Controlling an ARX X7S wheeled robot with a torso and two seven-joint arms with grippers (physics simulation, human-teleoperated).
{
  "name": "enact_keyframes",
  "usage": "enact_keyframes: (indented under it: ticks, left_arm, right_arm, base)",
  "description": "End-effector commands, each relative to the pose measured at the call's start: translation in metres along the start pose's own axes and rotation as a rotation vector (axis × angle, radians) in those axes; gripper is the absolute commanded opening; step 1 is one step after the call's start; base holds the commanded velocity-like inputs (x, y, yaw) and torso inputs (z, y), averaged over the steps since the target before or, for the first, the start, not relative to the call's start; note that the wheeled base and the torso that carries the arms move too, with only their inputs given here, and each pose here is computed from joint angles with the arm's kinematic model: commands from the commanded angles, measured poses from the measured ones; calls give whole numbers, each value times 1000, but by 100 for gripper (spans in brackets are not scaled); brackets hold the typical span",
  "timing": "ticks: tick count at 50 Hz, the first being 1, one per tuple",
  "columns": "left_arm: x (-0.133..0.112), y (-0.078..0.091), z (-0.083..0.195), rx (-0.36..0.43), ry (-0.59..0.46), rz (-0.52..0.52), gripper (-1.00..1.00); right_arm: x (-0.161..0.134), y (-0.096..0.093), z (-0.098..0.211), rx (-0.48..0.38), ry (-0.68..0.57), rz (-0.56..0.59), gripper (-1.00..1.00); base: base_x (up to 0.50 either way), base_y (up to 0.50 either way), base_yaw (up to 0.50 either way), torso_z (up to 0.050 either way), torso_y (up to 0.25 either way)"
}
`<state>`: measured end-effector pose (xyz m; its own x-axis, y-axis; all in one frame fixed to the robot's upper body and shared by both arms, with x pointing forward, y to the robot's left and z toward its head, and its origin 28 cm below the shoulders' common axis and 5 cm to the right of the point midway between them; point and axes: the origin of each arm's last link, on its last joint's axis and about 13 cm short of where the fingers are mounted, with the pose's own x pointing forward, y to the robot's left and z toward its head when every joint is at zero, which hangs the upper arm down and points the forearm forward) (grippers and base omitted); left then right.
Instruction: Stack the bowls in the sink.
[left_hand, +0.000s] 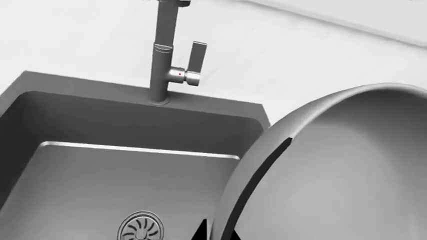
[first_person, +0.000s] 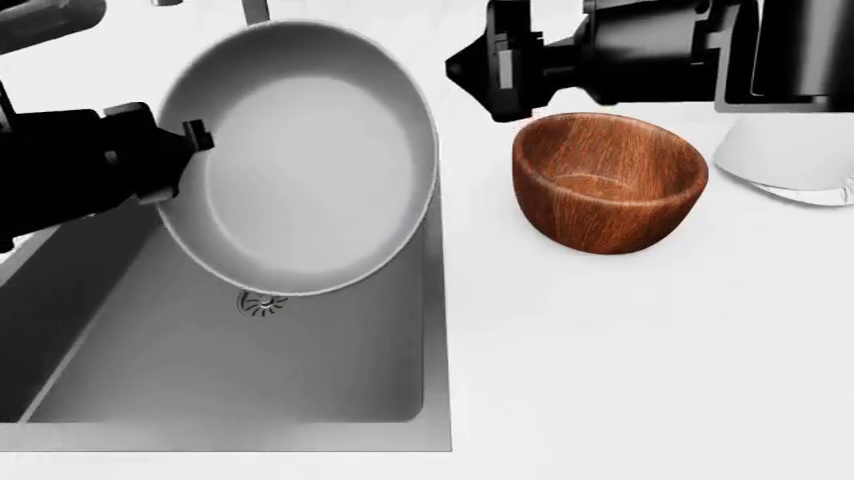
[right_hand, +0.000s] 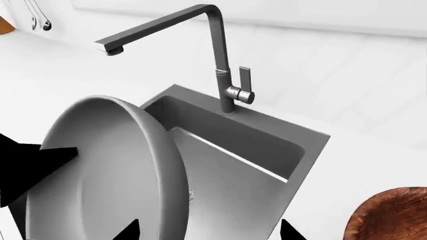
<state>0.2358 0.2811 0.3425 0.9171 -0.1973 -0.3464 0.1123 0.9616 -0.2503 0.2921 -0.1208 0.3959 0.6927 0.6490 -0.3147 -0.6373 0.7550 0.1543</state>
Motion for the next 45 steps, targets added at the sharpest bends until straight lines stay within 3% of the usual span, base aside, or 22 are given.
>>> enact_keyframes:
  ticks: [1, 12, 18, 24, 45]
  left_arm:
    - [-25, 10, -3, -10, 35, 115, -100]
    - [-25, 28, -12, -95, 90, 228, -100]
    - [-18, 40, -22, -219, 133, 258, -100]
    - [-3, 52, -27, -273, 178, 282, -100]
    - [57, 61, -38, -260, 305, 266, -100]
  right_arm:
    - [1, -3, 1, 22, -30, 10, 100]
    - [4, -5, -1, 43, -41, 31, 100]
    - [6, -7, -4, 60, -47, 29, 100]
    - [6, -9, -7, 78, -49, 27, 100]
    - [5, -11, -8, 95, -64, 20, 100]
  base:
    - [0, 0, 0, 0, 0]
    - [0, 0, 0, 0, 0]
    - [0, 0, 0, 0, 2]
    - [0, 0, 0, 0, 0]
    - [0, 0, 0, 0, 0]
